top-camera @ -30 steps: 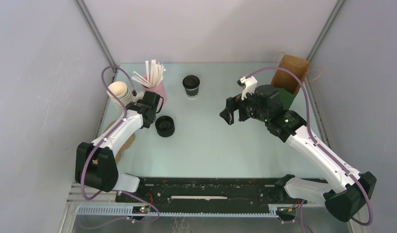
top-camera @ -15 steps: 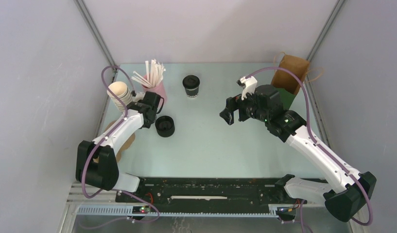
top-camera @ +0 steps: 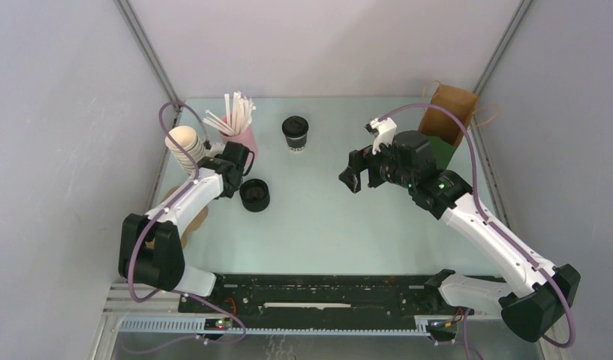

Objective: Pack the takeout coffee

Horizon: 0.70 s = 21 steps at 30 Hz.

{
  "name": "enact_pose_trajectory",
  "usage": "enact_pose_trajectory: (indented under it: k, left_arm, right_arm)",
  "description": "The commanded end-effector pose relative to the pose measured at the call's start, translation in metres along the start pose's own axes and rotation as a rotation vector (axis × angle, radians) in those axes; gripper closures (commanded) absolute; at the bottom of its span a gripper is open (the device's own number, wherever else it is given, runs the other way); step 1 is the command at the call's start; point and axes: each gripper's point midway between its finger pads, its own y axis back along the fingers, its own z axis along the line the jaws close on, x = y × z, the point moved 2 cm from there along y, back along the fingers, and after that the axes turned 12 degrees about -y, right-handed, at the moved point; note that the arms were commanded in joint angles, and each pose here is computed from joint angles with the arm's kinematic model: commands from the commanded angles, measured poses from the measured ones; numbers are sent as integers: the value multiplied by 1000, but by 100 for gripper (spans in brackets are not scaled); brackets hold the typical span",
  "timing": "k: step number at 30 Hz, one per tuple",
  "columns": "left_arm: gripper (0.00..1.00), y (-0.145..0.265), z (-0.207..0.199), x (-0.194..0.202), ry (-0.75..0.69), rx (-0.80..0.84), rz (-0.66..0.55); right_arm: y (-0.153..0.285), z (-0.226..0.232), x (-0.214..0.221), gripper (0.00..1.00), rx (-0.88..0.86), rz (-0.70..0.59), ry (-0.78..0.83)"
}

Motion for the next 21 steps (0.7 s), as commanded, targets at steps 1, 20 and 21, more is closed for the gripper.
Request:
enact_pose_trajectory:
  k: [1, 20, 21]
  left_arm:
    - [84, 0, 12, 6, 7, -57, 13]
    - [100, 41, 65, 16, 231, -60, -109]
    - [100, 43, 69, 16, 242, -63, -116]
  right_arm:
    - [-3, 5, -6, 0, -18, -27, 2]
    - [-8, 7, -1, 0, -19, -9, 11]
    - [-8, 6, -1, 0, -17, -8, 10]
